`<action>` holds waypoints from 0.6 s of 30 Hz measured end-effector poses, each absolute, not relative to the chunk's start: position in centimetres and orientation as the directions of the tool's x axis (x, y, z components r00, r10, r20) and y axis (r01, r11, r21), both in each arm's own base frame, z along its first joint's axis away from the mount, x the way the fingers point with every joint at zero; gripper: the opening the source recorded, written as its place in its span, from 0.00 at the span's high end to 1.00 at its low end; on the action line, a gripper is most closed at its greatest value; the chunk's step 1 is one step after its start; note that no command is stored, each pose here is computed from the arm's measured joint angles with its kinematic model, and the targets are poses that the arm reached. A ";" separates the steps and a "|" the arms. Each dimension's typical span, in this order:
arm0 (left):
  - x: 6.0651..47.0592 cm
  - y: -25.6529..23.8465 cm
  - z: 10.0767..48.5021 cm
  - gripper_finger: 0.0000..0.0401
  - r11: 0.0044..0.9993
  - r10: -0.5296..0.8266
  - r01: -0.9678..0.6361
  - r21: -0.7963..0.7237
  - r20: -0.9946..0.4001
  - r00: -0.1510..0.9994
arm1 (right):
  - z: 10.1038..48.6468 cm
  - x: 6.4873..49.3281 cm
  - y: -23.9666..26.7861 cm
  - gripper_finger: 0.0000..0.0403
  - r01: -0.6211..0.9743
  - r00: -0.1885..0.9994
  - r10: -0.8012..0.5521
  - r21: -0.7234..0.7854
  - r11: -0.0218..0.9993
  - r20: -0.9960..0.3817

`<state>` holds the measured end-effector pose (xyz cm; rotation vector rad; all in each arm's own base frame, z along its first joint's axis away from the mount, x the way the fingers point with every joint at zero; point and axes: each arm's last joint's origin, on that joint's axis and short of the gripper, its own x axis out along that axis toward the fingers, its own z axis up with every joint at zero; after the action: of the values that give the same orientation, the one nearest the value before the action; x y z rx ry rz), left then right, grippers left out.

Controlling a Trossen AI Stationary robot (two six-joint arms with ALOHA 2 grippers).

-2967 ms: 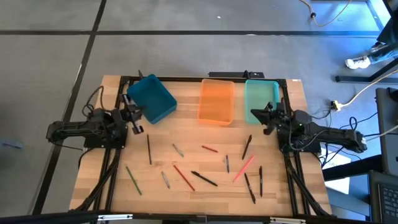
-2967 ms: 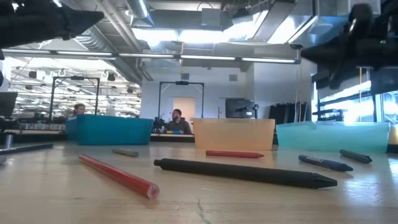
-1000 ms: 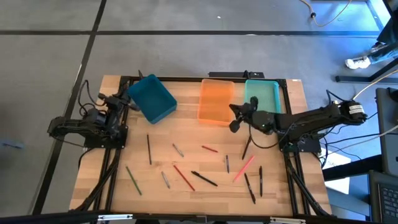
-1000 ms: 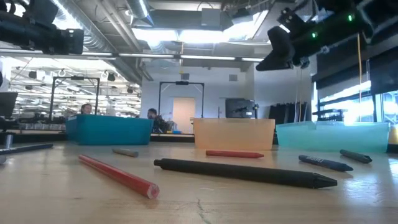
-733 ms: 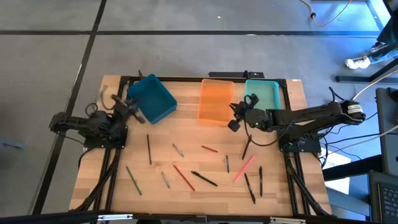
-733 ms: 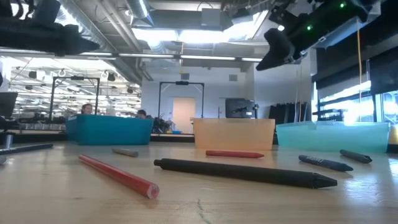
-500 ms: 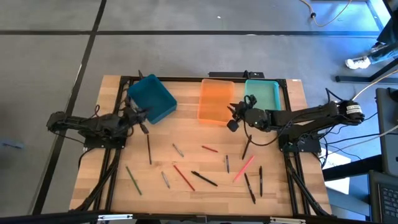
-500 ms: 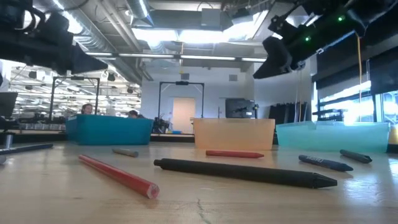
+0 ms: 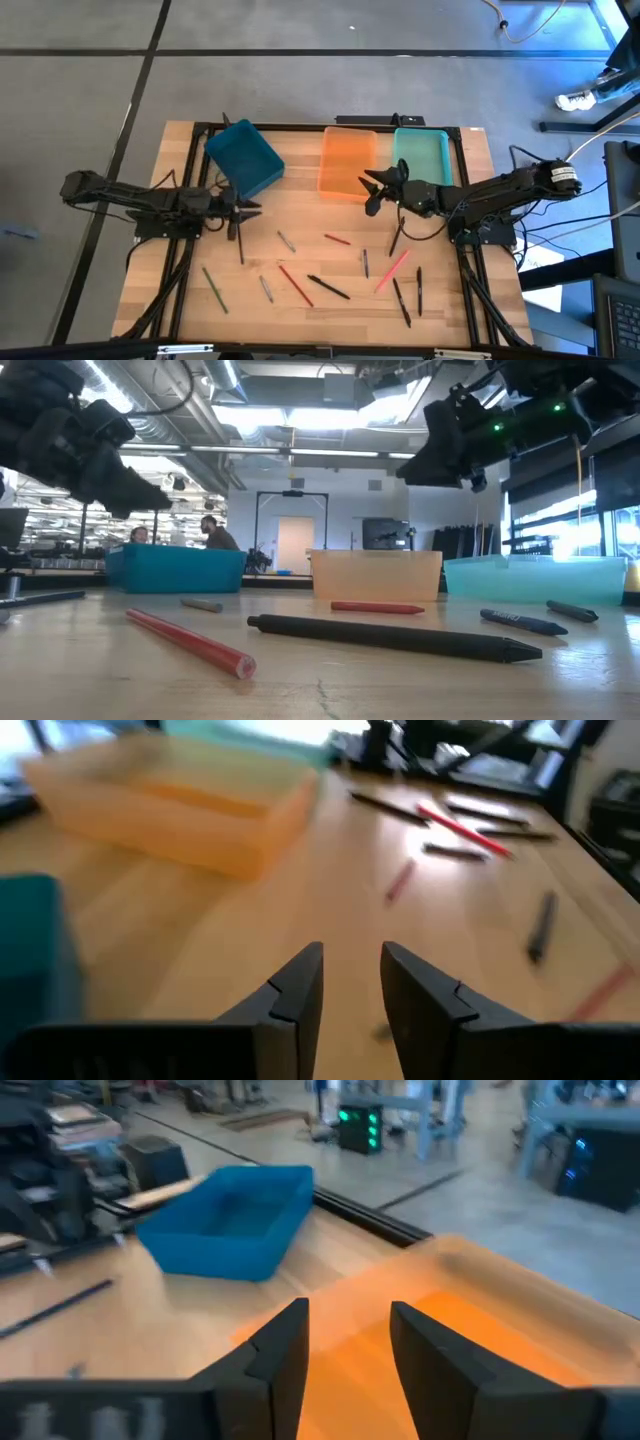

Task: Sort crayons/erasers/pens/pencils in bins
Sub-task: Put the gray crayon into the blue bin

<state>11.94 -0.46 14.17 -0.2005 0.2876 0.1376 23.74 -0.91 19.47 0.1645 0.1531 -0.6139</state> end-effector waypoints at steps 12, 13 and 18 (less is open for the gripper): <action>14.6 -2.2 14.6 0.76 0.996 -0.063 0.031 -0.084 -0.410 0.910 | 17.1 26.6 -0.5 0.66 0.540 0.842 -0.535 0.100 0.836 -0.068; 15.1 -2.3 14.8 0.75 0.997 -0.065 0.040 -0.066 -0.428 0.902 | 17.0 26.8 -0.5 0.66 0.540 0.842 -0.535 0.095 0.836 -0.071; 17.7 -2.4 15.1 0.68 0.997 -0.048 0.072 0.026 -0.520 0.853 | 17.1 27.6 -0.5 0.66 0.539 0.842 -0.535 0.049 0.841 -0.071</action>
<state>17.66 -2.44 15.06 0.0451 0.5453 -0.0636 27.63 -0.47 17.07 0.0681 0.0551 -0.5677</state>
